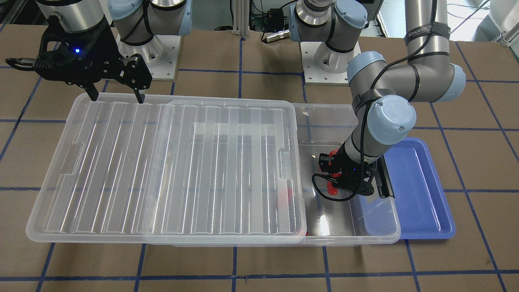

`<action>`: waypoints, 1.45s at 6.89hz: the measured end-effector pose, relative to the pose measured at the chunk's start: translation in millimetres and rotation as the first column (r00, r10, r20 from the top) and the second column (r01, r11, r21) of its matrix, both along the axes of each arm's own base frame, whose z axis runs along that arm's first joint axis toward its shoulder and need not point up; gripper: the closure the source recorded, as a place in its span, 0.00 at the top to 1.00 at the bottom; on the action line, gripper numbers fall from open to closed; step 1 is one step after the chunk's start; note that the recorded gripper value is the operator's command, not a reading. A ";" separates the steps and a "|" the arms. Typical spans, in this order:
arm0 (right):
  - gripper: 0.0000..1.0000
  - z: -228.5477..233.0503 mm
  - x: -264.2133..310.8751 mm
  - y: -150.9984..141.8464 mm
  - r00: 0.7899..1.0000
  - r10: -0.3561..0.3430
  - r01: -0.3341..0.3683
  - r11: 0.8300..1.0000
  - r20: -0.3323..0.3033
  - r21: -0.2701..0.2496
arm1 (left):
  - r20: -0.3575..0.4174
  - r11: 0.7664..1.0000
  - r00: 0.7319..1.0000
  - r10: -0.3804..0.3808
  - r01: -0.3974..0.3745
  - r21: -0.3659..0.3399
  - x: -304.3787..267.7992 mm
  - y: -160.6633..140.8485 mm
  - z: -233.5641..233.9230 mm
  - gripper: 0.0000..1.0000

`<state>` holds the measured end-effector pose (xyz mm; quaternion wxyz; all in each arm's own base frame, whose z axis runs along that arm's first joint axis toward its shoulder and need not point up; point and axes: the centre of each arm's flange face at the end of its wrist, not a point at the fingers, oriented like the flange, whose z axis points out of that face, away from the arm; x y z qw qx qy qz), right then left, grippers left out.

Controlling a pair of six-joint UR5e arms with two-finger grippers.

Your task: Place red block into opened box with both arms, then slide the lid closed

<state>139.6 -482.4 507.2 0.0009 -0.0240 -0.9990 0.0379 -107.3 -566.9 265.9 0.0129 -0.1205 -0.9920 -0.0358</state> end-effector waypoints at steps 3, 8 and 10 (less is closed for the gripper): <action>1.00 -0.1 -0.7 3.7 1.000 -0.001 0.001 1.000 -0.002 -0.006 | -0.016 0.999 0.999 0.045 -0.046 -0.007 -1.2 4.7 -20.9 1.00; 1.00 -0.6 -3.0 2.7 1.000 0.003 -0.003 1.000 -0.002 -0.005 | -0.011 0.990 0.991 0.136 -0.136 -0.022 -13.0 -23.0 67.7 1.00; 1.00 -4.5 -32.6 -6.8 1.000 0.024 -0.024 1.000 -0.011 0.008 | -0.008 0.996 0.996 0.089 -0.090 -0.023 -44.6 -20.3 146.7 1.00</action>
